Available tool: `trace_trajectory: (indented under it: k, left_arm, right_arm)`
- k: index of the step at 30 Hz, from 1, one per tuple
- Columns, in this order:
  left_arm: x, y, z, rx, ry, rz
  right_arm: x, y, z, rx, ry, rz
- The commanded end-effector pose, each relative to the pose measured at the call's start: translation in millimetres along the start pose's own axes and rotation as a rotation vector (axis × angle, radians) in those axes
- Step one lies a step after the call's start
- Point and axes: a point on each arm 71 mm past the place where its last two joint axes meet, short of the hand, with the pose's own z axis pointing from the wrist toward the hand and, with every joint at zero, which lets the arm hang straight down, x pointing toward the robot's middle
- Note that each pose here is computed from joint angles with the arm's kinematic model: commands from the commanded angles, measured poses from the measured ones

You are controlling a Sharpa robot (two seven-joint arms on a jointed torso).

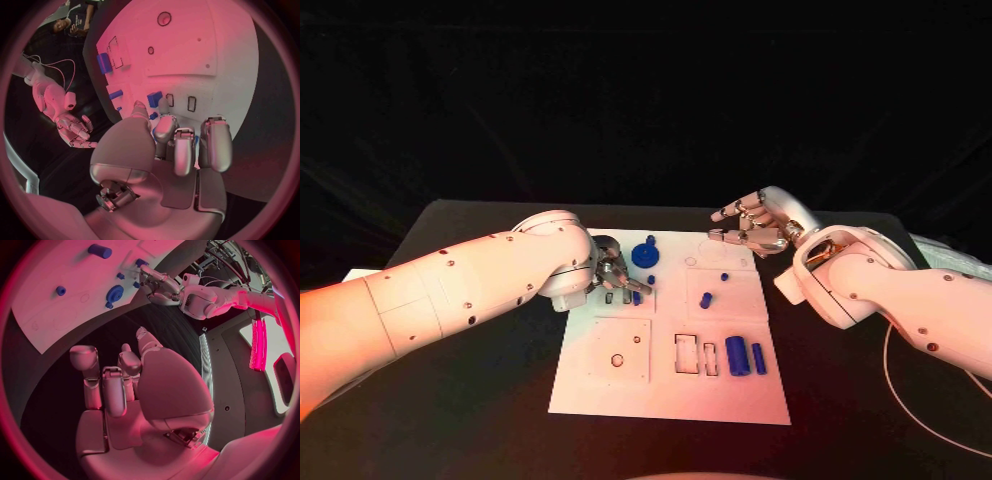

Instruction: Assemble the parts on the task board

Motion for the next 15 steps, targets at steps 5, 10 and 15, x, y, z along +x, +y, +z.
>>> trace_trajectory:
  k: [5,10,15]
  left_arm:
    - [2.8,-4.3,0.6,0.004,0.024,0.026]
    - [3.5,-5.7,0.8,0.007,0.024,0.027]
    - [3.3,-5.6,1.1,0.006,0.024,0.027]
  right_arm:
    - [2.9,0.2,0.4,-0.002,0.019,-0.003]
    - [3.8,0.2,0.7,-0.002,0.022,-0.002]
    - [4.8,0.0,0.9,-0.002,0.025,-0.002]
